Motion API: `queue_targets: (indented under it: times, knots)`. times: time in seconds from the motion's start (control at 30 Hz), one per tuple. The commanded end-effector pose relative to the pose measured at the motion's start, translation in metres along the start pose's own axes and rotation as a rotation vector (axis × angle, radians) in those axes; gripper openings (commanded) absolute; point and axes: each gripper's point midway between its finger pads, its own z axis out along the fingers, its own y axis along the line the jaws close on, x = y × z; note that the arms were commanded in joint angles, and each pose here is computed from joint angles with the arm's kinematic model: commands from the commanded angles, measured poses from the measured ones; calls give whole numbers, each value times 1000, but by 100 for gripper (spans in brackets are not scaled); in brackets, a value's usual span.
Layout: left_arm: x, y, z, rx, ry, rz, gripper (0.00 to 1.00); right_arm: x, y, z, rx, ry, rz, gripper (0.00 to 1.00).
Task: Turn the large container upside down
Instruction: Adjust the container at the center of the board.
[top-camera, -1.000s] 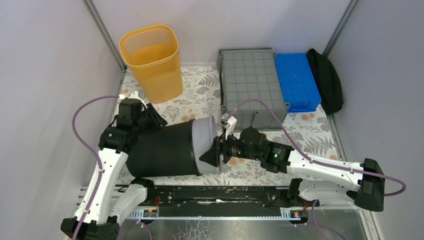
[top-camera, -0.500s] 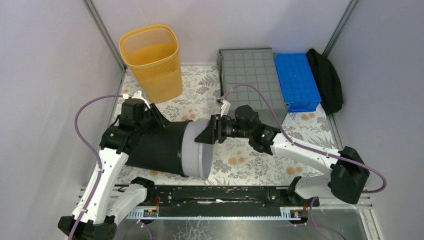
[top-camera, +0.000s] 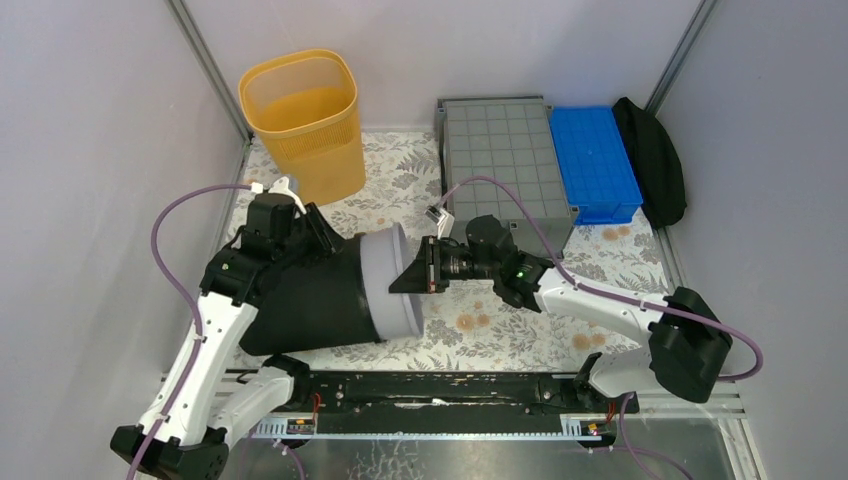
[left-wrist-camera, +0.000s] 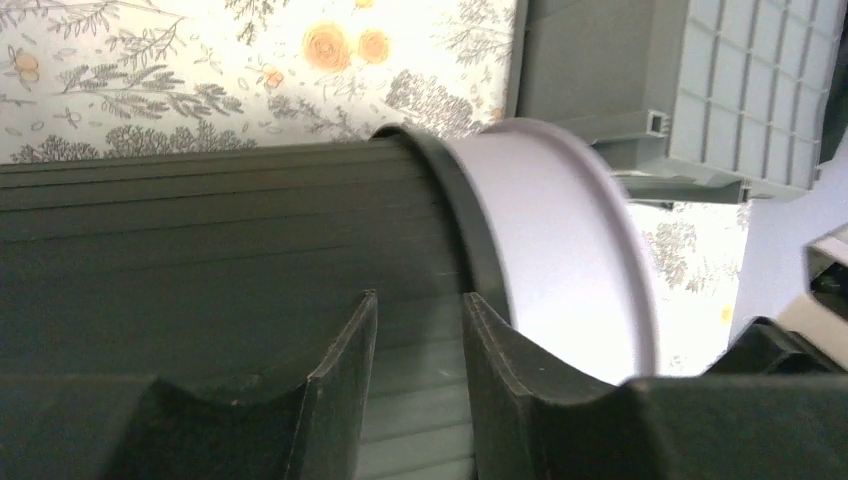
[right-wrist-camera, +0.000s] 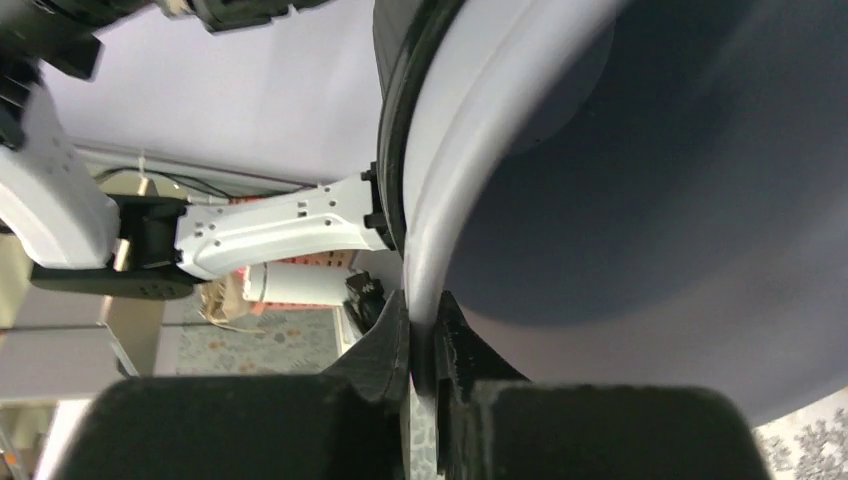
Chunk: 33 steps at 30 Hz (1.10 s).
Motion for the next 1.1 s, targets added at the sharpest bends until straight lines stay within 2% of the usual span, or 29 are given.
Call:
queue_targets:
  times: [0.0, 0.1, 0.17, 0.47, 0.6, 0.8, 1.0, 1.07]
  knots:
    - [-17, -18, -10, 33, -41, 20, 48, -11, 9, 6, -32, -34, -51, 0]
    - [-20, -28, -14, 51, -31, 41, 59, -29, 8, 2, 24, -126, -76, 0]
    - [-25, -36, -19, 65, -36, 51, 62, -43, 7, -3, 68, -194, -99, 0]
    - [-20, -55, -18, 68, -5, 105, 62, -70, -10, -35, 199, -476, -101, 0]
    - [1, -60, -4, 32, 38, 158, 62, -71, -13, -31, 224, -506, -111, 0]
    - [23, -77, 8, -33, 28, 270, 52, -72, -6, -8, 198, -482, -107, 0]
    - [34, -62, 22, -147, 6, 362, 31, -73, 13, -1, 124, -463, -83, 0]
    - [32, -55, 22, -186, -16, 371, 27, -72, 18, -3, 109, -460, -73, 0]
